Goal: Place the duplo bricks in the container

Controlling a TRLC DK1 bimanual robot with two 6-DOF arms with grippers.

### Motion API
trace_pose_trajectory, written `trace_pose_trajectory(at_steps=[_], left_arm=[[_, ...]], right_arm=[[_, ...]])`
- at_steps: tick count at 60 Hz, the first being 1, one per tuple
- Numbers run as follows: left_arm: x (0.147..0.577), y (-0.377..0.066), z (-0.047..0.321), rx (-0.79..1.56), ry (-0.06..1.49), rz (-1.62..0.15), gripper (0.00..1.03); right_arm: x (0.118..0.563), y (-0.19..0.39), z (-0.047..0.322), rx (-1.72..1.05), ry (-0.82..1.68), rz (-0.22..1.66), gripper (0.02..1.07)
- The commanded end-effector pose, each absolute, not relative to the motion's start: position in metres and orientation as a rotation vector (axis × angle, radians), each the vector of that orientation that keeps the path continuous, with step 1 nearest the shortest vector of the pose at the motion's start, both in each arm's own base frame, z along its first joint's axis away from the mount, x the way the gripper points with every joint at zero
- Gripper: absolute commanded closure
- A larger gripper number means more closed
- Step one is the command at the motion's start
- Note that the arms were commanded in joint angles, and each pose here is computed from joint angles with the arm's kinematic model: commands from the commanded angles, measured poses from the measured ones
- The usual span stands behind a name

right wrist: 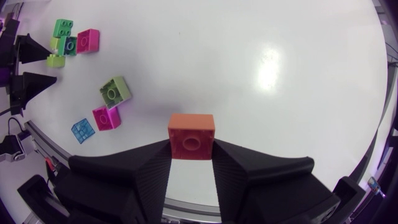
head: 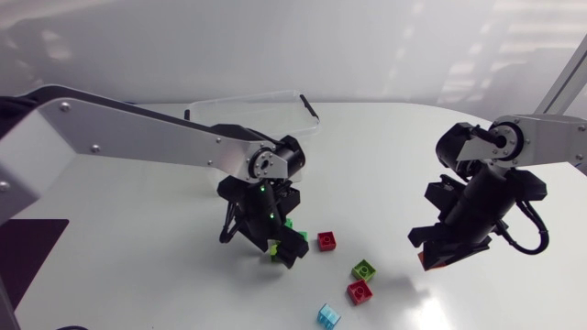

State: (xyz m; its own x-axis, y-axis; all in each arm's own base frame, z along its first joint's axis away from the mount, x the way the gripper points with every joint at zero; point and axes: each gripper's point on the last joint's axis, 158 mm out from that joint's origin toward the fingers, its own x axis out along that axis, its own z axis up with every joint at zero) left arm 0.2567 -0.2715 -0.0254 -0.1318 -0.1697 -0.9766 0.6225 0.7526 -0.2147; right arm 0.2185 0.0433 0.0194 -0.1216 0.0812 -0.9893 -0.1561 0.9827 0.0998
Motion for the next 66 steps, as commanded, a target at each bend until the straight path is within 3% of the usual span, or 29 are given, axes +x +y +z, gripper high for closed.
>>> trace_pose_trajectory(at_steps=[1, 7, 14, 27, 36, 53, 66], left_arm=[[0.257, -0.28, -0.041, 0.391, 1.593, -0.654, 0.21], [0.264, -0.275, -0.042, 0.419, 1.578, -0.601, 0.24], [0.268, -0.261, -0.047, 0.441, 1.582, -0.547, 0.45], [0.28, -0.246, -0.032, 0.412, 1.548, -0.516, 0.54], [0.285, -0.242, -0.024, 0.393, 1.532, -0.508, 0.7], [0.278, -0.231, -0.011, 0.431, 1.486, -0.562, 0.71], [0.287, -0.217, 0.055, 0.398, 1.342, -0.585, 0.71]], right_arm=[[0.219, 0.037, 0.019, -0.032, 1.681, 0.182, 0.8], [0.221, 0.033, 0.02, -0.027, 1.674, 0.182, 0.8], [0.226, 0.032, 0.022, -0.029, 1.655, 0.185, 0.81], [0.251, 0.049, 0.045, -0.062, 1.562, 0.218, 0.81], [0.266, 0.067, 0.058, -0.082, 1.513, 0.236, 0.81], [0.295, 0.104, 0.09, -0.104, 1.397, 0.289, 0.81], [0.343, 0.166, 0.13, -0.108, 1.258, 0.372, 0.81]])
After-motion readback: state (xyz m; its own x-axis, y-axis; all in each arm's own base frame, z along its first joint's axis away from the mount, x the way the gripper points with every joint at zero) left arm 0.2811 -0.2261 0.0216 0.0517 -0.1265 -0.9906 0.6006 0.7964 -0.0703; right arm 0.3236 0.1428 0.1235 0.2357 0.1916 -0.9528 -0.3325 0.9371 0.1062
